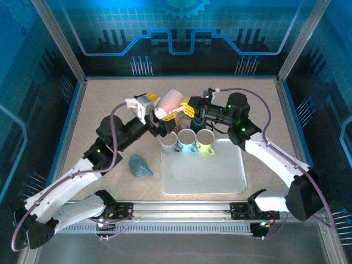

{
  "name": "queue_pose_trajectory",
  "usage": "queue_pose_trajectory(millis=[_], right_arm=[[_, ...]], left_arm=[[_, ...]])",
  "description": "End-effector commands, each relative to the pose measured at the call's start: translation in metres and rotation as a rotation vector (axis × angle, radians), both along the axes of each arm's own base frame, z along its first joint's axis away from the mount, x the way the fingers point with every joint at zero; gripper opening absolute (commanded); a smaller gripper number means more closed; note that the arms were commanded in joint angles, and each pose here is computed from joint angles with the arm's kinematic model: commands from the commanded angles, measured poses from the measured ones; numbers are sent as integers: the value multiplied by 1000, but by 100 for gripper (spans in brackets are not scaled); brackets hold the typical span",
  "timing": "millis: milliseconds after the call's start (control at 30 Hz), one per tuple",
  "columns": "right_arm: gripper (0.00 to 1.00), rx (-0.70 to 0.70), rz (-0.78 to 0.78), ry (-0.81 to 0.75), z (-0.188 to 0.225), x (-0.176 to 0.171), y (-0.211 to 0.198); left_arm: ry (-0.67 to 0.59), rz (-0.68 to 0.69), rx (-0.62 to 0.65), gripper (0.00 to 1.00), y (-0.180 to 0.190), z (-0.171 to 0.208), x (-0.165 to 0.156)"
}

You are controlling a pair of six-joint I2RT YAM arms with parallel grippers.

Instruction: Turn the mug right side up

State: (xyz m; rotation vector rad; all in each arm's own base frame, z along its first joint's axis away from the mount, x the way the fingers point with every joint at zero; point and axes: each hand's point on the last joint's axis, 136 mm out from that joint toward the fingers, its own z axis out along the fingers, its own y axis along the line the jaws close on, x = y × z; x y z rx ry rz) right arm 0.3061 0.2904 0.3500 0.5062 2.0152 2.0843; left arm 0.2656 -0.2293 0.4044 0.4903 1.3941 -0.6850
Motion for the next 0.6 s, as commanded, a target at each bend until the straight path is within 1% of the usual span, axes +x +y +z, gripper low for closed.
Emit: queue_pose_trajectory(millis=[0,167,267,400,467,567], right_arm=[[0,46,-4,-137,34,-2,4],[0,-9,-25,-155,18,1,3],[0,-99,-29,-220,9,0,2],[0,-306,-88,-354,-3,-4,-12],[0,-437,-115,-467,-6,-6,-21],[0,-609,-115,-636,-13,-11,-29]], left_arm=[[81,-26,5,99,4,-24,-11],[154,27,-28,99,31,-35,-29],[186,62,-32,99,47,-37,-39],[214,158,-26,99,73,-38,-47],[237,207,-2,99,84,-41,-48],[298,270,35,99,95,-50,-45]])
